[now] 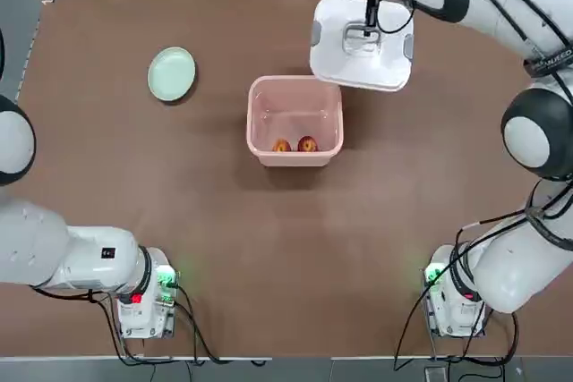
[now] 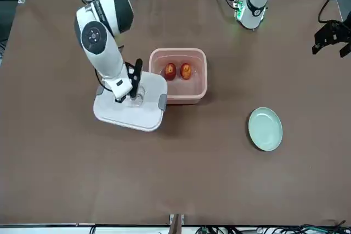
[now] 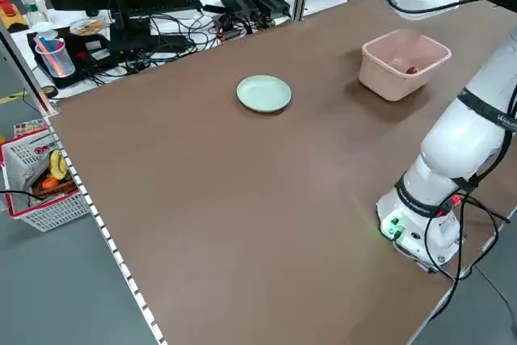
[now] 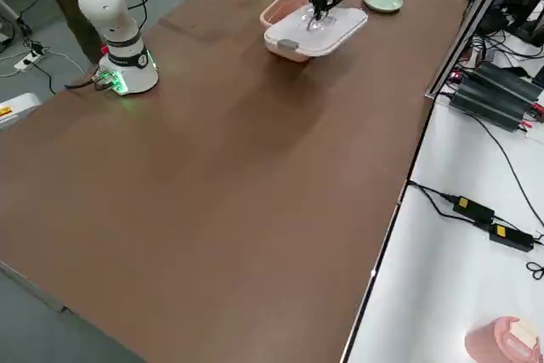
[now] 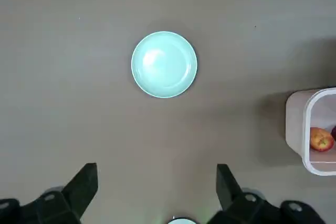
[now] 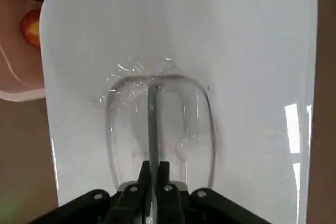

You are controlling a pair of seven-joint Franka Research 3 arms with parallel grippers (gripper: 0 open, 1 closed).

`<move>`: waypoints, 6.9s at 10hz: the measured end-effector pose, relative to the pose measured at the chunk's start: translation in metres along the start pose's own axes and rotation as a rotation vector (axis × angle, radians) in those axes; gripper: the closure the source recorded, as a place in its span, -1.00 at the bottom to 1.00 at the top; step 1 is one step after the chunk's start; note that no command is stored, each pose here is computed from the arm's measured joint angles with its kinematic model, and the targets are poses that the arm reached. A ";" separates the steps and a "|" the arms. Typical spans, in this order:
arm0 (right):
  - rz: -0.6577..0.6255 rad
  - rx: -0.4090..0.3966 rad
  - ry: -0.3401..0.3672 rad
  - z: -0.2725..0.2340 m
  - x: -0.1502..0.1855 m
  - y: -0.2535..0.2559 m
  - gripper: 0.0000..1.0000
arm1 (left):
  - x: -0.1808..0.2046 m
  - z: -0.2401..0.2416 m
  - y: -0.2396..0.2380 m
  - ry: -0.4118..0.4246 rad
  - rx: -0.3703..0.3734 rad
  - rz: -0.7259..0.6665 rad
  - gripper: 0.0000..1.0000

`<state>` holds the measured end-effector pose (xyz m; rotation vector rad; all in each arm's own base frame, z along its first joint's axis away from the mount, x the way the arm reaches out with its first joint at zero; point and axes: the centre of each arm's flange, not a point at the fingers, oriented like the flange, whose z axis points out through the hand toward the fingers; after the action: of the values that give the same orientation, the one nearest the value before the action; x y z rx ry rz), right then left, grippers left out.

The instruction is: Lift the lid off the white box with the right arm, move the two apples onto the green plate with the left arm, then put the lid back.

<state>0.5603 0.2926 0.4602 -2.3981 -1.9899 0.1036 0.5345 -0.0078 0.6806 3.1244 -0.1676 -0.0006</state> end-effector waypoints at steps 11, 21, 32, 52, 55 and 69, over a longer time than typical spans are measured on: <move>-0.066 0.025 -0.004 -0.007 -0.077 0.043 0.86 | -0.019 0.054 0.308 -0.031 -0.044 0.090 -0.99; -0.119 0.016 -0.034 -0.006 -0.136 0.073 0.86 | -0.067 0.196 0.520 0.012 -0.005 0.089 -0.99; -0.136 0.026 -0.033 -0.004 -0.158 0.082 0.86 | -0.071 0.375 0.582 -0.102 -0.040 0.014 -0.99; -0.156 0.081 -0.048 0.002 -0.161 0.077 0.86 | -0.126 0.473 0.574 -0.064 -0.009 -0.051 -0.56; -0.160 0.138 -0.065 0.009 -0.164 0.071 0.86 | -0.122 0.465 0.574 -0.058 -0.008 -0.057 -0.56; -0.136 0.257 0.047 0.025 -0.153 0.062 0.86 | 0.065 0.307 0.183 -0.118 0.112 -0.026 -0.55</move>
<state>0.5909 0.1298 0.4370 -2.0853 -1.9756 0.2792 0.5796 -0.2007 0.3757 3.2395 -0.1330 -0.1827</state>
